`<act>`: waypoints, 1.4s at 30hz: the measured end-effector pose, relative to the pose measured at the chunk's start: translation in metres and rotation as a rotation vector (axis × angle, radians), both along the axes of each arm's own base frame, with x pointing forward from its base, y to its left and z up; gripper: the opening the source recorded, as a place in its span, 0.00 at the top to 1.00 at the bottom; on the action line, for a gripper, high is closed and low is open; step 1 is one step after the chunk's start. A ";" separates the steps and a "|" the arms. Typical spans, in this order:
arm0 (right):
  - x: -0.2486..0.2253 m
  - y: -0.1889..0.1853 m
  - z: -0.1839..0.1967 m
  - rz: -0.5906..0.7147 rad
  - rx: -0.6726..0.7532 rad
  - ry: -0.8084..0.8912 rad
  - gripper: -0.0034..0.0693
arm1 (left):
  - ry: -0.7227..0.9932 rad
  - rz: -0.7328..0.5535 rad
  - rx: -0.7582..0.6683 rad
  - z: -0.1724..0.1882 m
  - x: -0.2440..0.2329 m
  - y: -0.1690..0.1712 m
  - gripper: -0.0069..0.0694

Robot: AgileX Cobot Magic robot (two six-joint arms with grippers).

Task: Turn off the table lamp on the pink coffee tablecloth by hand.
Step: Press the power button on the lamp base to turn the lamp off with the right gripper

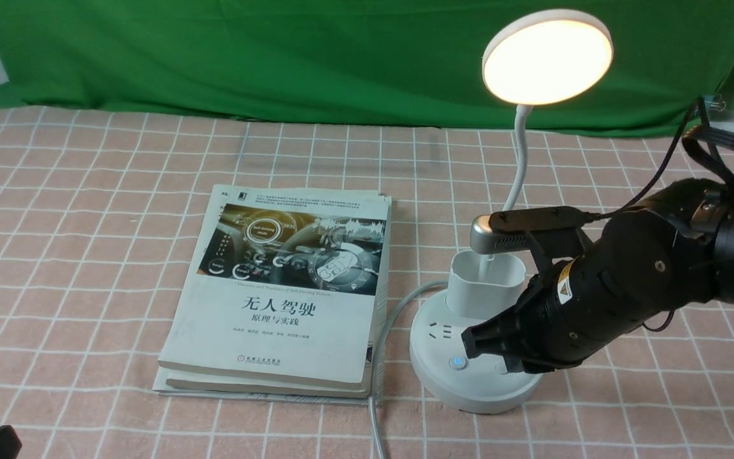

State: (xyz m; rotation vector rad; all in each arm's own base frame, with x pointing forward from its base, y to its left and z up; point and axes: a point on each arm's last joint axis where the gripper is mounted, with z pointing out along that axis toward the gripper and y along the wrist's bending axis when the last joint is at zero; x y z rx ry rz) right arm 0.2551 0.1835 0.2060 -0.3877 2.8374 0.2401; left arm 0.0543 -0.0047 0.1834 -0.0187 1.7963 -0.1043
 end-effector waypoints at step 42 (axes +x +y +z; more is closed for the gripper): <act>0.019 0.012 -0.021 -0.042 -0.043 0.067 0.89 | 0.000 0.000 0.000 0.000 0.000 0.000 0.90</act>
